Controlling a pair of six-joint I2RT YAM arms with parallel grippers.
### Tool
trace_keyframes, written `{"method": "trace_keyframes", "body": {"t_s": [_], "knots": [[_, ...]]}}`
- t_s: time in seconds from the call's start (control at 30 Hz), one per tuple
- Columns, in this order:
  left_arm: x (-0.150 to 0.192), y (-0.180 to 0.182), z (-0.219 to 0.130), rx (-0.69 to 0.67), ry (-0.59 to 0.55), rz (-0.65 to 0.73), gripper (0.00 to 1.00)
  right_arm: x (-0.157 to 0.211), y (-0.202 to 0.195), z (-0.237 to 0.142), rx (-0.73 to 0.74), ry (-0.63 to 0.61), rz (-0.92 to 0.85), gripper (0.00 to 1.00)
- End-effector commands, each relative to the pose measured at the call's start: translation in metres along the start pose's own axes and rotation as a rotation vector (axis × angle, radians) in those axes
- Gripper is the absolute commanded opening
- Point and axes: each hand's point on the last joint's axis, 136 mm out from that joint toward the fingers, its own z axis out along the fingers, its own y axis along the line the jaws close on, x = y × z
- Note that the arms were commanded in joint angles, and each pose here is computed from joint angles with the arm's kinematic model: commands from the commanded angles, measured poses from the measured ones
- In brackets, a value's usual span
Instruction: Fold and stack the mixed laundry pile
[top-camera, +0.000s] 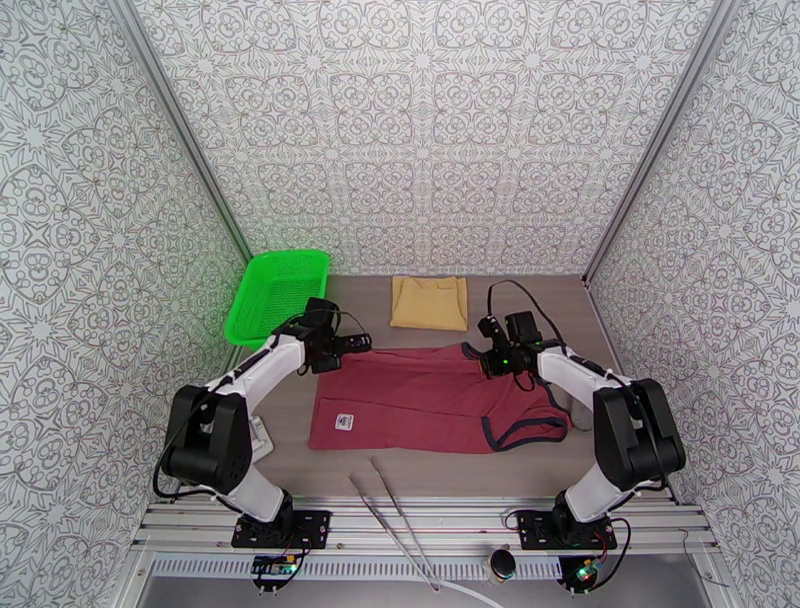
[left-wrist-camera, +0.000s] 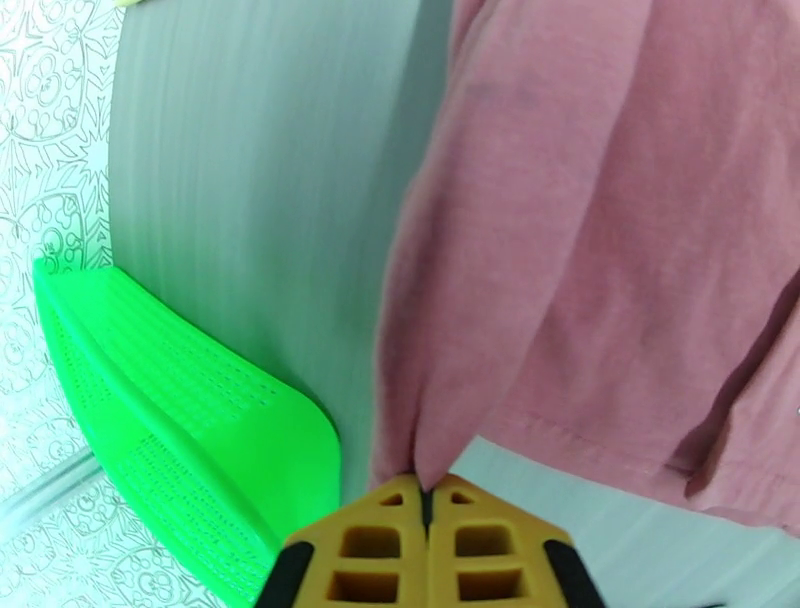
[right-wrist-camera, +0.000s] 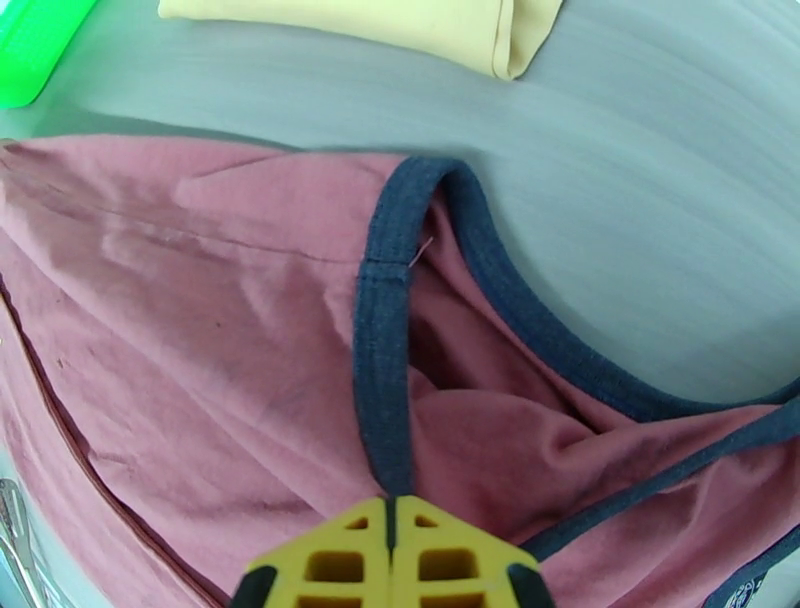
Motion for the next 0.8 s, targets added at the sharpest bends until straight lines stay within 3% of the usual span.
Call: {"method": "trace_keyframes", "body": {"t_s": [0.0,0.13,0.3,0.47,0.63,0.77], "knots": [[0.002,-0.007,-0.003,-0.017,-0.003,-0.046,0.0,0.002,0.001,-0.006,0.02,-0.018,0.006,0.0],[0.004,-0.022,0.001,0.002,0.004,-0.057,0.0,0.015,-0.001,-0.007,0.038,0.021,0.028,0.01],[0.008,-0.042,0.014,0.044,0.035,-0.071,0.0,0.038,-0.002,-0.005,0.053,0.098,0.09,0.21],[0.013,-0.058,0.02,0.09,0.077,-0.074,0.0,0.056,0.007,-0.006,0.04,0.151,0.128,0.29],[0.015,-0.065,0.022,0.109,0.094,-0.078,0.0,0.042,0.015,-0.015,0.023,0.128,0.125,0.33],[0.019,-0.07,0.029,0.123,0.115,-0.074,0.19,0.013,0.019,-0.015,0.002,0.108,0.099,0.34]]}}
